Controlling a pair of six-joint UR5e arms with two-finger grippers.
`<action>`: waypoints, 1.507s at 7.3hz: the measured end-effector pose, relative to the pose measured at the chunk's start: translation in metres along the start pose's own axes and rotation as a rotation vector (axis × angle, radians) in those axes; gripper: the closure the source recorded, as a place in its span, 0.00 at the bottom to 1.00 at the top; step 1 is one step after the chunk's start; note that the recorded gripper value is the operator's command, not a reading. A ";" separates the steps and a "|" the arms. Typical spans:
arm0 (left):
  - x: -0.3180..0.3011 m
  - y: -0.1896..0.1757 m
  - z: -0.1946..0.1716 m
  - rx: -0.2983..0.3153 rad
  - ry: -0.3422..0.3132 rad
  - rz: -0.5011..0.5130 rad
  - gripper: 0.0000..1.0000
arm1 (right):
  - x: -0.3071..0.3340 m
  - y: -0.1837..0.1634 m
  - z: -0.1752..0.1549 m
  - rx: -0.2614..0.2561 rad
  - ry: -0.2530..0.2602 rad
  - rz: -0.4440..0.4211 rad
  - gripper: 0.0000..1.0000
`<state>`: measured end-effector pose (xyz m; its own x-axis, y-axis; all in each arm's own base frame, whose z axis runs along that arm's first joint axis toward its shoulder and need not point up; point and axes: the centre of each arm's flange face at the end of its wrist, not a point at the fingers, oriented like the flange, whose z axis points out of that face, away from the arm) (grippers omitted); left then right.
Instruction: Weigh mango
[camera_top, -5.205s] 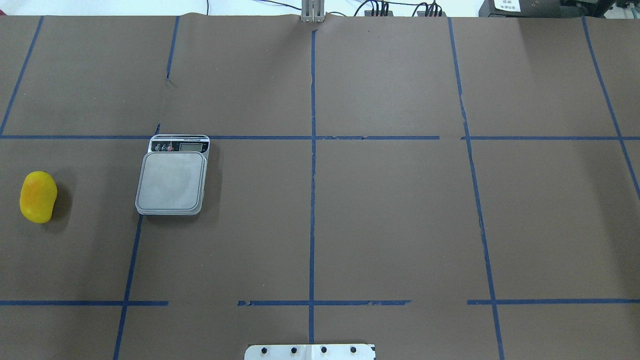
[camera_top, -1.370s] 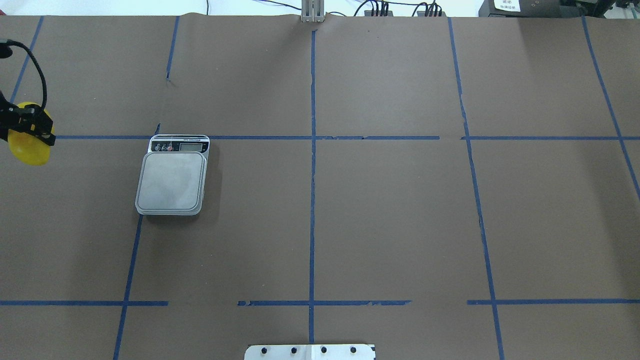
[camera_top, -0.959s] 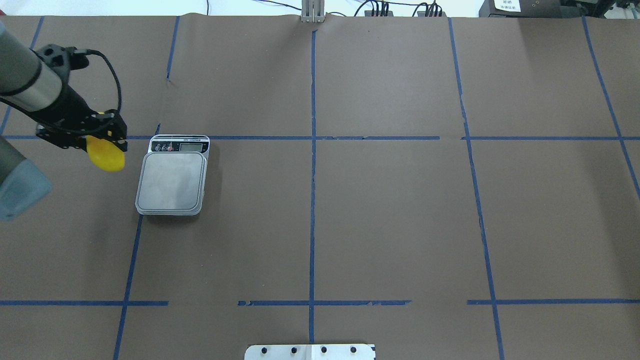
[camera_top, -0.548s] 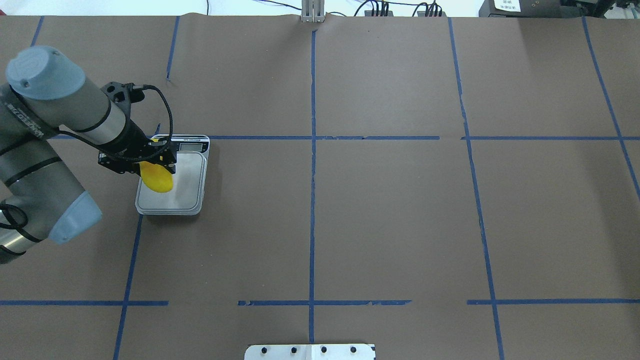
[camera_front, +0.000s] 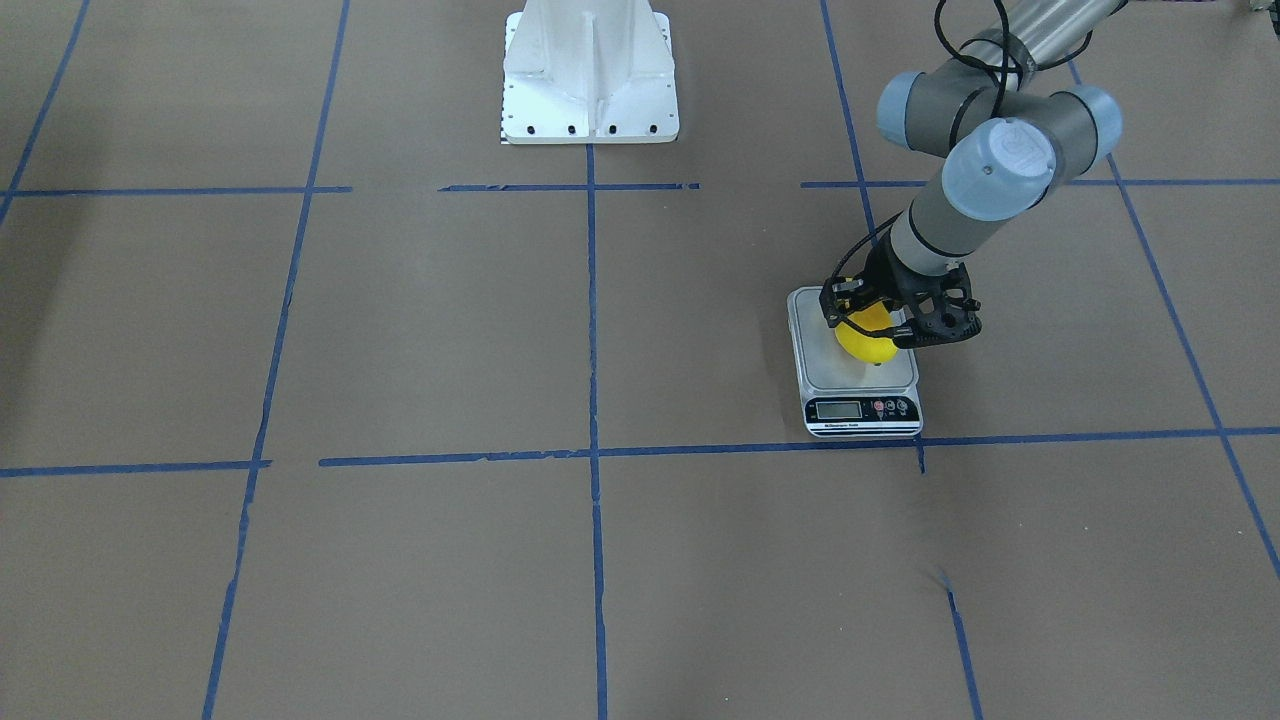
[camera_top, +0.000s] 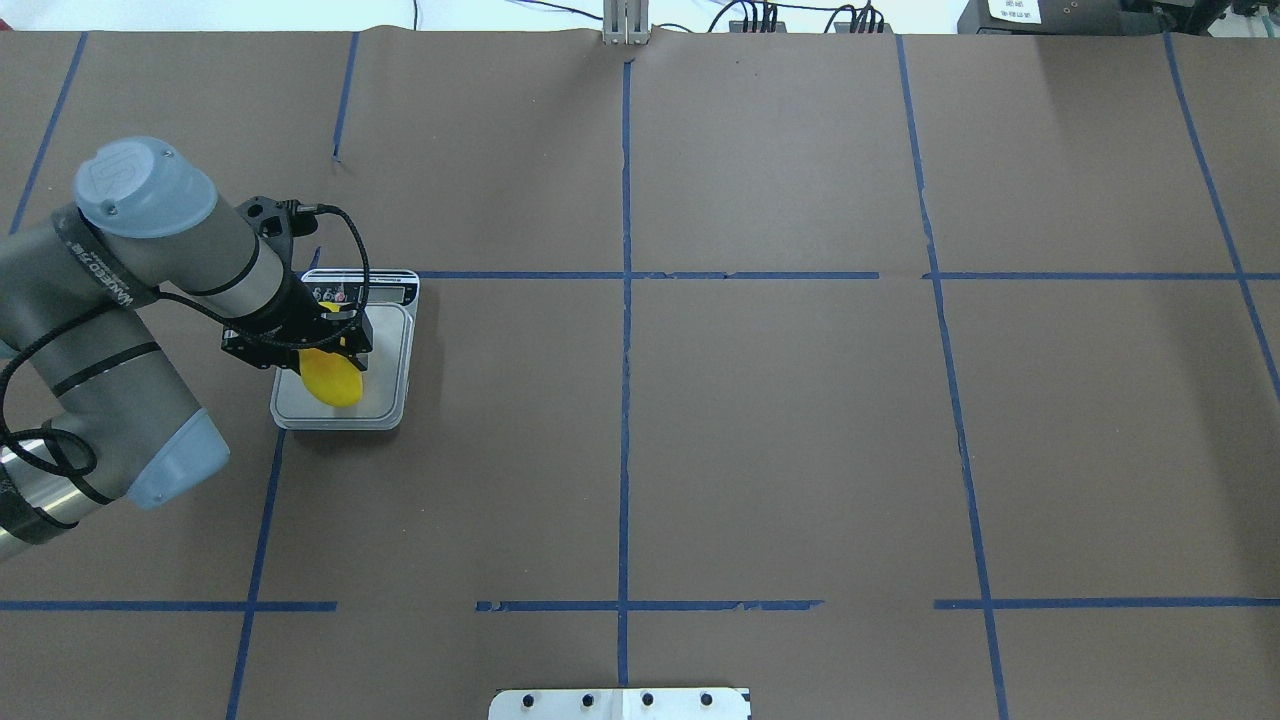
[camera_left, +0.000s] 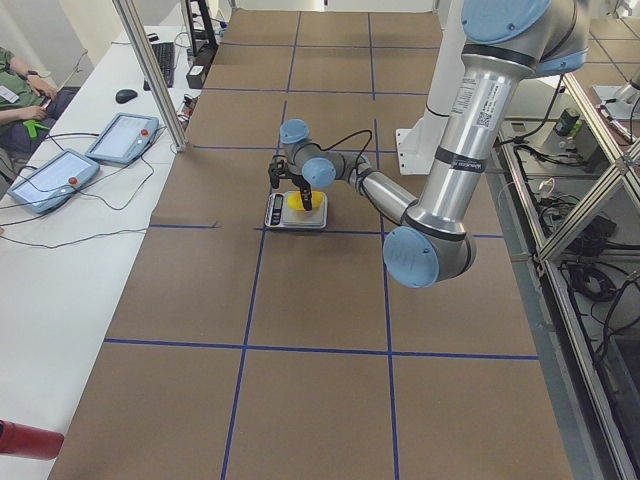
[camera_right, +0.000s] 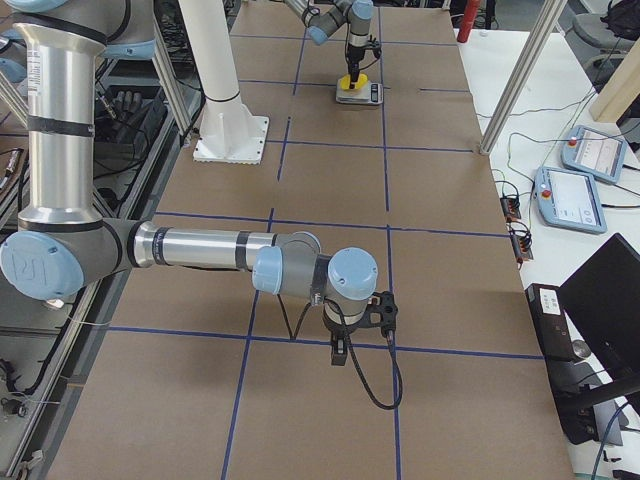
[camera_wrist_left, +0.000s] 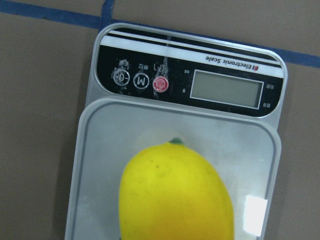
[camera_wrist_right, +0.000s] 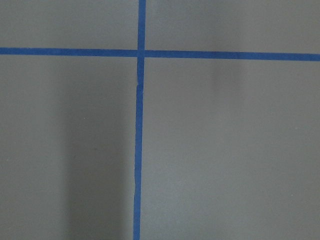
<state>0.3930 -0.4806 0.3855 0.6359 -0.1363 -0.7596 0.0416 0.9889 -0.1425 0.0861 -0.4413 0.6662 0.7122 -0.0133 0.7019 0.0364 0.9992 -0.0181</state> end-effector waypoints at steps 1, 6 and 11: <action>0.000 -0.001 -0.006 0.007 0.006 0.011 0.00 | 0.000 0.000 0.000 0.000 0.000 0.000 0.00; -0.115 -0.065 -0.172 0.143 -0.104 0.176 0.00 | 0.000 0.000 0.000 0.001 0.000 0.000 0.00; -0.403 -0.064 -0.199 0.044 -0.147 0.289 0.00 | 0.000 0.000 0.000 0.001 0.000 -0.001 0.00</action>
<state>-0.0194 -0.5008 0.5750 0.7306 0.1571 -0.6645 -0.1252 0.9875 0.0957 0.0861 -0.4413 0.6662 0.7122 -0.0139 0.7018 0.0364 0.9992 -0.0172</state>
